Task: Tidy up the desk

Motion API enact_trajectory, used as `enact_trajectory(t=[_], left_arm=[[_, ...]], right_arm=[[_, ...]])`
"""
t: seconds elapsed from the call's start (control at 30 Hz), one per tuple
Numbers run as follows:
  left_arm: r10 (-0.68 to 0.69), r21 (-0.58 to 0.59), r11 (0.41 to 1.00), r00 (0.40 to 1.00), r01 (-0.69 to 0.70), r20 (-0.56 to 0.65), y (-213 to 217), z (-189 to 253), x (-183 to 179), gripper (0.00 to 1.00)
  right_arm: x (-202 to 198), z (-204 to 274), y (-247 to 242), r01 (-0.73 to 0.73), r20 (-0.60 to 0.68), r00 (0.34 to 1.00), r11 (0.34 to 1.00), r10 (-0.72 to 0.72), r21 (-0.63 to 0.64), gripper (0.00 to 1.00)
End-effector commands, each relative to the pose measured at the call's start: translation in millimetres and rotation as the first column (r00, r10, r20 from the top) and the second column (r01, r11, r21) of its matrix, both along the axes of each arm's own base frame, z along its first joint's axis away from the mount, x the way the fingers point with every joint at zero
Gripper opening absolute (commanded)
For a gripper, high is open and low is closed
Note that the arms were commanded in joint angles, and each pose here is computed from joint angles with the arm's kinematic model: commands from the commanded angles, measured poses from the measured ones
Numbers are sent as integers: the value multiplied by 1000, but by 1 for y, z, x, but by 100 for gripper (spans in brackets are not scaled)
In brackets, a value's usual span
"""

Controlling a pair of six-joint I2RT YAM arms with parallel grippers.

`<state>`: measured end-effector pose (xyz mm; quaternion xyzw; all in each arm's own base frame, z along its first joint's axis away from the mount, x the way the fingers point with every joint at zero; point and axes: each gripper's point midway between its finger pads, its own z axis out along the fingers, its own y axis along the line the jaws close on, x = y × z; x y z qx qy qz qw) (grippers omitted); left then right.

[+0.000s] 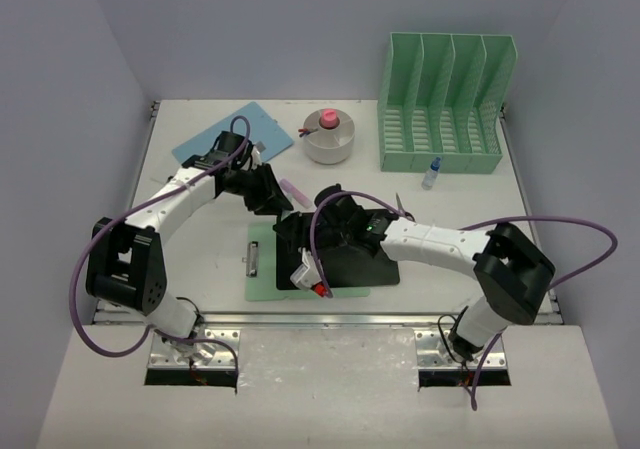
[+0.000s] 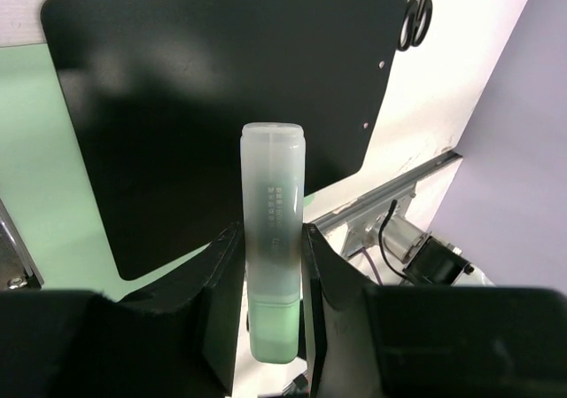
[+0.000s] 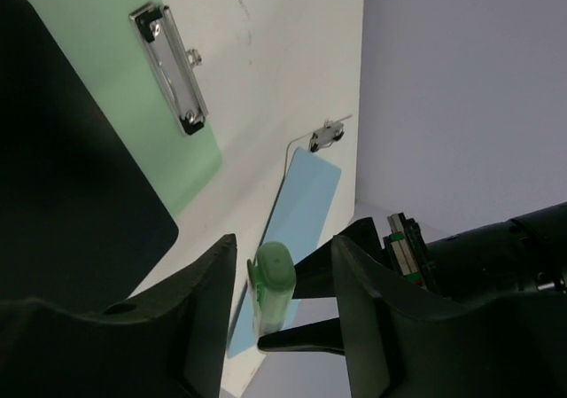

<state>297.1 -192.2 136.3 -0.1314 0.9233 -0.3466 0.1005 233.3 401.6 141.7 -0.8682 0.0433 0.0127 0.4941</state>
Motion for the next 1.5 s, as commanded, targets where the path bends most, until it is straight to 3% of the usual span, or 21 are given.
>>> enact_trajectory(t=[0.0, 0.17, 0.23, 0.27, 0.33, 0.37, 0.53, 0.6, 0.67, 0.7, 0.73, 0.77, 0.83, 0.87, 0.9, 0.93, 1.07, 1.17, 1.2, 1.33, 1.47], left_arm=[[3, -18, 1000, 998, -1, 67, -5, 18, 5, 0], [6, -14, 1000, 998, -5, 65, -4, 17, 4, 0], [5, -17, 1000, 997, -4, 71, -4, 18, 4, 1], [6, -20, 1000, 997, -5, 80, -4, 19, 5, 19], [4, -28, 1000, 995, -1, 102, -5, 23, 6, 57], [4, -28, 1000, 994, -1, 112, -4, 25, 7, 97], [100, -4, 995, 953, -104, 287, 25, 64, 47, 100], [183, -13, 981, 895, -195, 406, 52, 99, 75, 100], [225, -8, 967, 839, -254, 496, 75, 125, 93, 100], [237, 0, 959, 798, -284, 554, 84, 143, 101, 100], [224, 10, 956, 750, -294, 623, 91, 160, 107, 100], [218, 14, 953, 717, -302, 662, 94, 171, 109, 100], [201, 7, 950, 630, -312, 750, 98, 189, 114, 100], [197, -7, 952, 594, -307, 780, 97, 200, 110, 100], [188, -12, 955, 569, -297, 801, 96, 202, 111, 100], [188, -17, 955, 562, -295, 805, 96, 203, 110, 100], [191, -22, 958, 582, -284, 790, 93, 191, 106, 100], [194, -24, 959, 589, -283, 785, 93, 187, 105, 100], [195, -31, 960, 588, -278, 785, 92, 187, 105, 100], [212, -54, 959, 581, -278, 786, 91, 189, 103, 100], [227, -68, 958, 595, -277, 771, 89, 182, 101, 100]], right_arm=[[20, 12, 10, 38, 91, 995, 999, -39, 12, 44], [22, 11, 10, 47, 91, 995, 999, -47, 4, 22], [17, 13, 9, 34, 89, 995, 999, -36, 16, 6], [16, 13, 8, 31, 86, 996, 999, -32, 17, 1], [10, 20, 4, 24, 81, 996, 999, -26, 35, 1], [9, 23, 2, 27, 76, 997, 999, -30, 42, 1], [-1, 50, -10, 83, -36, 996, 989, -79, 125, 1], [10, 66, -16, 203, -192, 967, 965, -170, 168, 1], [25, 83, -22, 337, -381, 892, 920, -244, 201, 1], [52, 111, -30, 417, -430, 858, 871, -282, 260, 1], [71, 132, -31, 521, -571, 764, 809, -300, 273, 1], [90, 149, -36, 580, -628, 718, 758, -302, 299, 1], [142, 170, -64, 720, -737, 593, 625, -325, 303, 1], [168, 181, -70, 797, -826, 485, 535, -288, 281, 1], [192, 194, -89, 837, -852, 451, 458, -265, 301, 1], [206, 198, -96, 878, -903, 375, 394, -212, 272, 1], [280, 212, -131, 963, -964, 247, 137, -99, 233, 1], [310, 223, -144, 978, -979, 203, 39, 2, 203, 1], [327, 207, -151, 986, -986, 168, 0, 8, 168, 1], [359, 194, -160, 991, -990, 119, -67, 75, 114, 1], [380, 185, -164, 989, -990, 115, -100, 79, 107, 1]])
